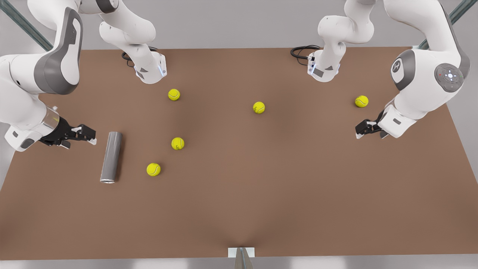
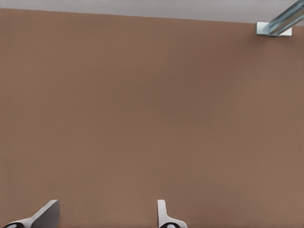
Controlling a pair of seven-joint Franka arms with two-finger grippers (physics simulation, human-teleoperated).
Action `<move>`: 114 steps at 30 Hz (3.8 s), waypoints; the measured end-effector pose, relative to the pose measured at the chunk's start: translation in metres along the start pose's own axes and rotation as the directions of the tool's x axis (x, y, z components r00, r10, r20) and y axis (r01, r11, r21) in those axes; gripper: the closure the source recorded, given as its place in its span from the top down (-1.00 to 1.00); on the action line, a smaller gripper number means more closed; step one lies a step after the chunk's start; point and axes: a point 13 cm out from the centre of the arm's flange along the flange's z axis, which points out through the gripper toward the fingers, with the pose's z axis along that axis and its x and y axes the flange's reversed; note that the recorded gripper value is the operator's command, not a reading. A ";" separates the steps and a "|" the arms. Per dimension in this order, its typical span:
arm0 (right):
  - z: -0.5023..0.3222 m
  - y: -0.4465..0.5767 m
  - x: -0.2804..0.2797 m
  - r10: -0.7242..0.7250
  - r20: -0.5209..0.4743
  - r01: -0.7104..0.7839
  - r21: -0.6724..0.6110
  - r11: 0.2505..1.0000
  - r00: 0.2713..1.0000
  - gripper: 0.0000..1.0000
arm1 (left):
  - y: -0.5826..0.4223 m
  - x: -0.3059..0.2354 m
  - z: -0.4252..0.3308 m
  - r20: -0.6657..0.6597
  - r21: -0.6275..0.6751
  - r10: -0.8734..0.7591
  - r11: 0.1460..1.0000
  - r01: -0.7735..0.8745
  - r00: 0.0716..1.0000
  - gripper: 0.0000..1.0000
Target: Put the tennis tube upright
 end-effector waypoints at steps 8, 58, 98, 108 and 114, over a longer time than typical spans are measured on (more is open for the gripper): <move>0.213 -0.049 0.069 0.086 -0.299 -0.098 -0.026 0.995 0.950 1.00 | -0.016 -0.001 0.008 -0.005 0.000 0.026 1.000 -0.026 1.000 1.00; 0.417 -0.138 0.128 0.221 -0.361 -0.210 0.068 0.975 0.906 1.00 | -0.008 -0.001 0.055 -0.083 -0.017 0.015 1.000 -0.016 0.996 1.00; 0.382 0.566 0.022 -0.934 0.008 0.931 0.078 0.356 0.357 0.31 | -0.006 -0.002 0.067 -0.099 -0.020 0.010 1.000 -0.012 0.995 1.00; 0.444 0.578 0.050 -0.898 0.027 0.898 -0.037 0.438 0.439 0.35 | -0.006 -0.003 0.069 -0.098 -0.020 0.011 1.000 -0.013 0.995 1.00; 0.448 0.583 0.054 -0.895 0.031 0.895 -0.036 0.444 0.445 1.00 | -0.006 -0.004 0.068 -0.097 -0.020 0.011 1.000 -0.013 0.995 1.00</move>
